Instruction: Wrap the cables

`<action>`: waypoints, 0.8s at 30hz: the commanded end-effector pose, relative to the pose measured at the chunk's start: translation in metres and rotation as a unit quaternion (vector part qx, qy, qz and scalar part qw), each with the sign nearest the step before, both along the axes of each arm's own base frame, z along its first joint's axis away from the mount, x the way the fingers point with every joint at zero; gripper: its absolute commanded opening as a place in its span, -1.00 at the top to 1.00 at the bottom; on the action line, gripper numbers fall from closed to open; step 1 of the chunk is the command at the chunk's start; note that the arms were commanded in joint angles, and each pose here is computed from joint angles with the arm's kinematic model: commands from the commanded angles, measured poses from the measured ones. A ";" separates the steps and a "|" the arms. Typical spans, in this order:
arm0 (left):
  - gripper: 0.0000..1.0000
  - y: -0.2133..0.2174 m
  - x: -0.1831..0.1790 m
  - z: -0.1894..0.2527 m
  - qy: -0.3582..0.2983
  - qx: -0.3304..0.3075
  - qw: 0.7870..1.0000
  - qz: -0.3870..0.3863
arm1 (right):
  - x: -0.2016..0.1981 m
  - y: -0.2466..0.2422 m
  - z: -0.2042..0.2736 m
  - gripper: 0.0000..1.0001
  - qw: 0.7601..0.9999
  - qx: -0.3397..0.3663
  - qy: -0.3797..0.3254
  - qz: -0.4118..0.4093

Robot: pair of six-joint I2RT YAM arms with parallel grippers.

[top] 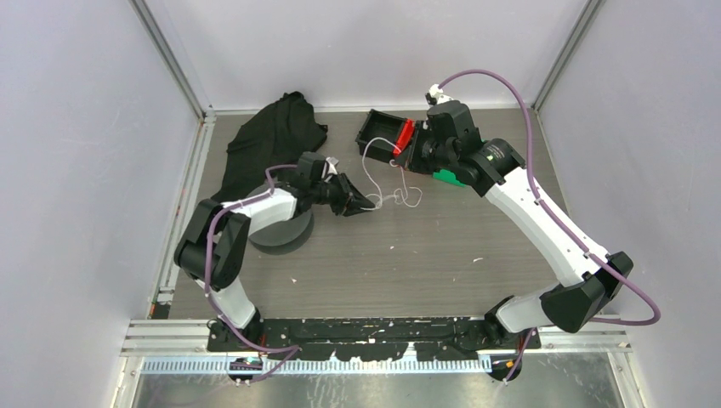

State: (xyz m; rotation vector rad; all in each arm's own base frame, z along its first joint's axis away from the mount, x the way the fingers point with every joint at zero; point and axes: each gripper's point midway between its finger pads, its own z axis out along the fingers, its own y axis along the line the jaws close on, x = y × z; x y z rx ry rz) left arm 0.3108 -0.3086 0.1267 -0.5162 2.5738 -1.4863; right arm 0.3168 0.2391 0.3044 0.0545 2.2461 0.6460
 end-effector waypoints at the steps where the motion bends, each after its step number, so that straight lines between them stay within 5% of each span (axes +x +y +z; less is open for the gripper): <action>1: 0.93 -0.010 0.011 0.019 -0.030 -0.055 0.998 0.004 | 0.001 0.001 0.013 0.99 1.000 0.015 -0.020 -0.004; 6: 0.99 -0.002 0.015 0.032 -0.051 -0.049 0.997 0.007 | -0.004 -0.018 -0.006 0.99 0.999 -0.031 -0.014 -0.020; 12: 0.99 0.047 0.029 0.062 -0.110 0.029 0.993 0.019 | -0.027 -0.085 -0.066 0.97 0.987 -0.140 0.011 -0.078; 18: 0.99 0.074 0.038 0.123 -0.210 0.062 0.976 -0.007 | -0.062 -0.127 -0.124 0.15 0.971 -0.194 0.091 -0.105; 21: 0.99 0.069 0.036 0.153 -0.265 0.039 0.963 -0.026 | -0.062 -0.116 -0.096 -0.10 0.982 -0.163 0.056 -0.072; 24: 1.00 0.065 0.033 0.172 -0.313 0.015 0.949 -0.041 | -0.055 -0.073 -0.038 -0.39 0.998 -0.057 -0.037 0.009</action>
